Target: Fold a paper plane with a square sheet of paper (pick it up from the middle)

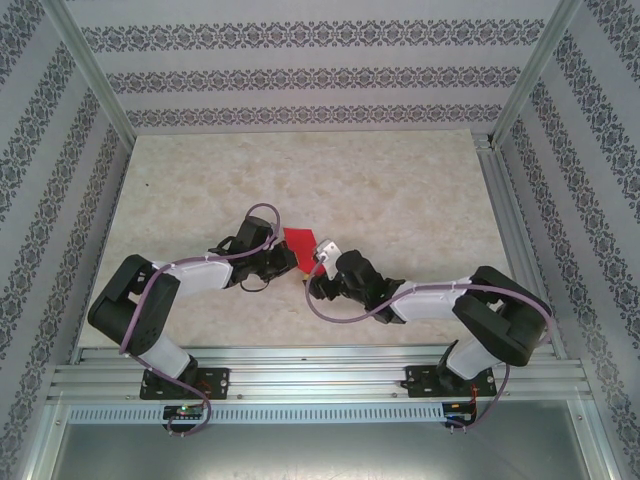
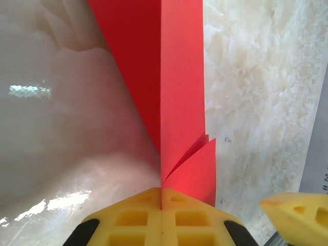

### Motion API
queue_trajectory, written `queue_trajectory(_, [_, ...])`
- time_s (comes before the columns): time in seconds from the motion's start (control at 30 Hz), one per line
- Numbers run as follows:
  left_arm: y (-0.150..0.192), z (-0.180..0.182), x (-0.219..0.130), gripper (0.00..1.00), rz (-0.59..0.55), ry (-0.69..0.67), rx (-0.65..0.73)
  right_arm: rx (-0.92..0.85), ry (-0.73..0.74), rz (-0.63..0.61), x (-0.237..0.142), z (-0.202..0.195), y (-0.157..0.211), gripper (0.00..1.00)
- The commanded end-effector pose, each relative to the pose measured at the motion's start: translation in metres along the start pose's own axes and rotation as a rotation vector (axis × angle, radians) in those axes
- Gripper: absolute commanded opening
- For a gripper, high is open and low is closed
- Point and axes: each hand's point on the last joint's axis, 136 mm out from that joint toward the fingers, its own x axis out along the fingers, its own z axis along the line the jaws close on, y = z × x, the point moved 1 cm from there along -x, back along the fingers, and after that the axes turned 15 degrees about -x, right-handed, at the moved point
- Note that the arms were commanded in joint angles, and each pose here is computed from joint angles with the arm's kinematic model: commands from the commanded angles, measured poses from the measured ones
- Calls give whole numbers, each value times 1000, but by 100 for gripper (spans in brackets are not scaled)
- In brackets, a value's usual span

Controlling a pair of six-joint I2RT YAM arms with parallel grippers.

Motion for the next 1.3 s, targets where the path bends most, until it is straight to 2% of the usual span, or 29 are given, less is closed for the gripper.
queue_trajectory(0.0, [2, -19, -7, 6, -9, 26, -1, -156, 61, -24, 9, 2, -9, 64])
queue_trajectory(0.37, [3, -22, -10, 6, -10, 29, -1, -258, 141, 27, 31, 3, 7, 50])
queue_trajectory(0.8, [4, -23, -10, 7, -2, 29, 1, -301, 196, -28, 41, 0, -1, 39])
queue_trajectory(1.03, [4, -21, -10, 7, -3, 25, -1, -297, 183, -30, 42, 1, -1, 22])
queue_trajectory(1.17, [2, -21, -12, 15, -17, 25, -1, -260, 162, -26, 42, 2, 2, 12])
queue_trajectory(1.27, [-1, -22, -17, 27, -48, 20, 6, -212, 137, -36, 41, 3, 4, 7])
